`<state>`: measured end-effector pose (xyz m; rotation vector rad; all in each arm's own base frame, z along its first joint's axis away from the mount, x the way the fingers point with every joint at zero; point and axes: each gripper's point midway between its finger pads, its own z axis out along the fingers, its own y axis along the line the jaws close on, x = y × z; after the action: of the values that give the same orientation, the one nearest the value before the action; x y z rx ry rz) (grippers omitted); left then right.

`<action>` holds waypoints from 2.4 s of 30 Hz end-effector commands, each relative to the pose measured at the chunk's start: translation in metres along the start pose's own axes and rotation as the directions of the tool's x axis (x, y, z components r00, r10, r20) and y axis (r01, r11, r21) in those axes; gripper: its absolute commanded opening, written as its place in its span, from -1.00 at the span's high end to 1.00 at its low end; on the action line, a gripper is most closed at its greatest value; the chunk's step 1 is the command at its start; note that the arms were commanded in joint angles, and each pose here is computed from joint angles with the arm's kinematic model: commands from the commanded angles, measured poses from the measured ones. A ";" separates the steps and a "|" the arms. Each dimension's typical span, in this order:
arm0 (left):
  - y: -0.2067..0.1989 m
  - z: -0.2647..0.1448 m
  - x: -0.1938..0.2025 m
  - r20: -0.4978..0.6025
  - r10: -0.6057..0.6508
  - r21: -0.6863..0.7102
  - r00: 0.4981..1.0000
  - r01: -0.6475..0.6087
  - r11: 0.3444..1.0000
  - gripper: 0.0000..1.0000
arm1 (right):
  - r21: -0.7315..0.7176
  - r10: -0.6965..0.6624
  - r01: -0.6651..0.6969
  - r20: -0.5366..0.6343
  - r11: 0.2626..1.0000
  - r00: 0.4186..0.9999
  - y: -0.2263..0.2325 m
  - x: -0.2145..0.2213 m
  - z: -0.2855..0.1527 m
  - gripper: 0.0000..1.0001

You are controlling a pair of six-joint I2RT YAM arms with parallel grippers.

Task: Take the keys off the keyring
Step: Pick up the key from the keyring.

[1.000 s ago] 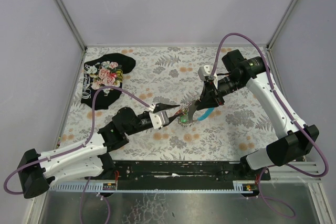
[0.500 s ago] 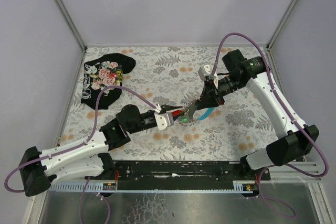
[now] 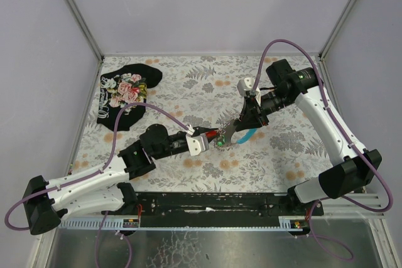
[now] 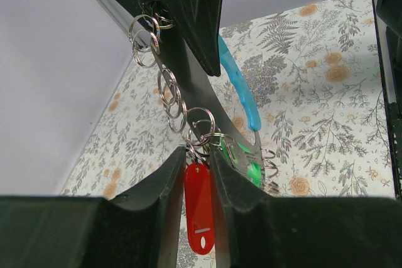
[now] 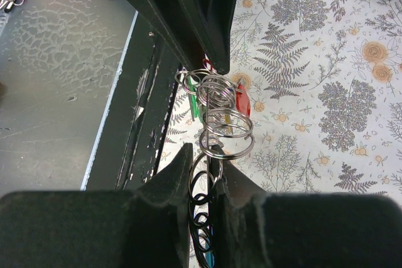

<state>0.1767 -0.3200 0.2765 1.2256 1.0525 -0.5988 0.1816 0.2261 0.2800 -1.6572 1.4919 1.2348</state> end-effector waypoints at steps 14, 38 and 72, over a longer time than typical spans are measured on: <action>0.016 -0.002 -0.015 0.012 0.036 -0.054 0.999 -0.035 0.998 0.56 | -0.030 -0.024 0.027 0.076 0.999 0.997 0.014 -0.019 0.000 1.00; 0.019 -0.004 -0.010 -0.008 0.023 -0.045 1.000 -0.023 0.999 0.69 | -0.035 -0.028 0.031 0.079 0.999 0.997 0.016 -0.018 0.001 1.00; 0.028 -0.009 0.004 -0.177 0.036 -0.028 0.983 -0.041 0.999 1.00 | -0.012 -0.015 0.016 0.031 1.000 0.999 0.008 -0.010 0.007 1.00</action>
<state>0.1869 -0.3130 0.2790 1.2904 1.1350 -0.5329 0.1846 0.2304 0.2780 -1.6630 1.4697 1.2269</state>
